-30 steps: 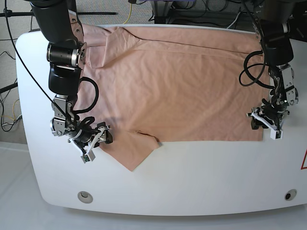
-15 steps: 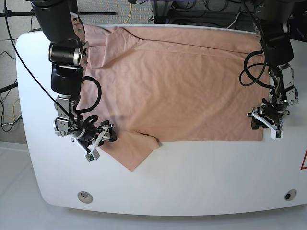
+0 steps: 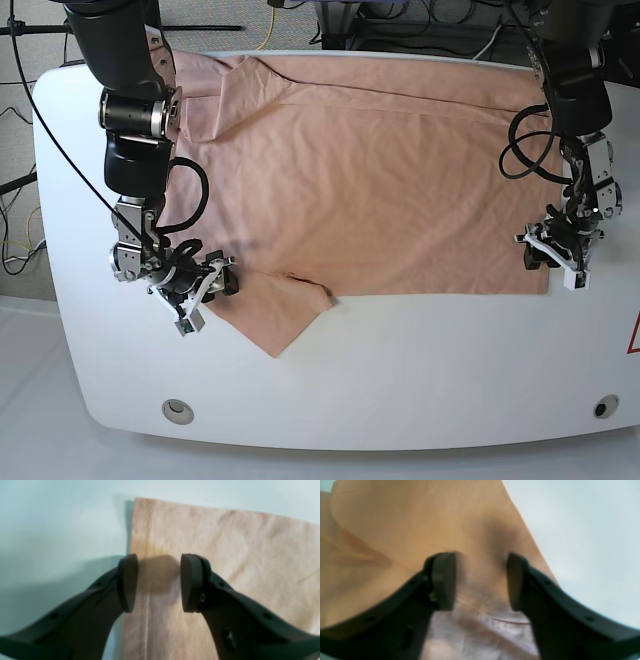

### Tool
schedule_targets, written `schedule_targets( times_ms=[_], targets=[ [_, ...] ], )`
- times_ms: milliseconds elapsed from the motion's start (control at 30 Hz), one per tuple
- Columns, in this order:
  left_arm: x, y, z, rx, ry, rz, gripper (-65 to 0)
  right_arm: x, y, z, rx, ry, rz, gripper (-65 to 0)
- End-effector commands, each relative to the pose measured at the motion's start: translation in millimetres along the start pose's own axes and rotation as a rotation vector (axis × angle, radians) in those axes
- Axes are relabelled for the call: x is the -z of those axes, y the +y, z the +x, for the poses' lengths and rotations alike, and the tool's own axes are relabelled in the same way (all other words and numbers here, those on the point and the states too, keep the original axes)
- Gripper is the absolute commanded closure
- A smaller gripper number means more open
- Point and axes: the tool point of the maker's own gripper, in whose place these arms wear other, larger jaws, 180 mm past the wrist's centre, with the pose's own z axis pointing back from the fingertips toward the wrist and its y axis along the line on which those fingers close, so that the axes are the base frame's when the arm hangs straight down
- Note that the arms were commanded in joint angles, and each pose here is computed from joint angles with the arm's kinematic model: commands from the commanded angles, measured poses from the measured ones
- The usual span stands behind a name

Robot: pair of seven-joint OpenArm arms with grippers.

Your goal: Fold the T-shirt properly

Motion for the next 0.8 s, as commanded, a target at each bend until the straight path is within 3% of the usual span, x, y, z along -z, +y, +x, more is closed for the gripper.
schedule_targets(
  times_ms=[0, 167, 233, 500, 767],
  targets=[
    [-4.1, 10.0, 20.6, 0.014, -0.045, 0.020, -25.6, -4.9, -2.9, 27.0, -0.024, -0.063, -0.005, -20.0],
    [-4.8, 11.1, 20.9, 0.014, -0.047, 0.021, -25.4, -4.3, -2.3, 25.6, -0.025, -0.058, -0.006, -5.9],
    [-5.0, 10.4, 22.0, 0.023, -0.044, 0.016, -25.8, -3.4, -1.2, 20.4, -0.024, -0.026, -0.001, -5.6],
    [-4.5, 10.8, 23.4, 0.023, -0.042, 0.017, -25.5, -2.9, -0.9, 17.1, -0.030, 0.007, -0.002, -15.0],
    [-5.1, 10.5, 21.6, 0.023, -0.036, 0.012, -25.8, -4.2, -4.2, 23.3, -0.035, -0.008, -0.008, -17.3]
  ],
)
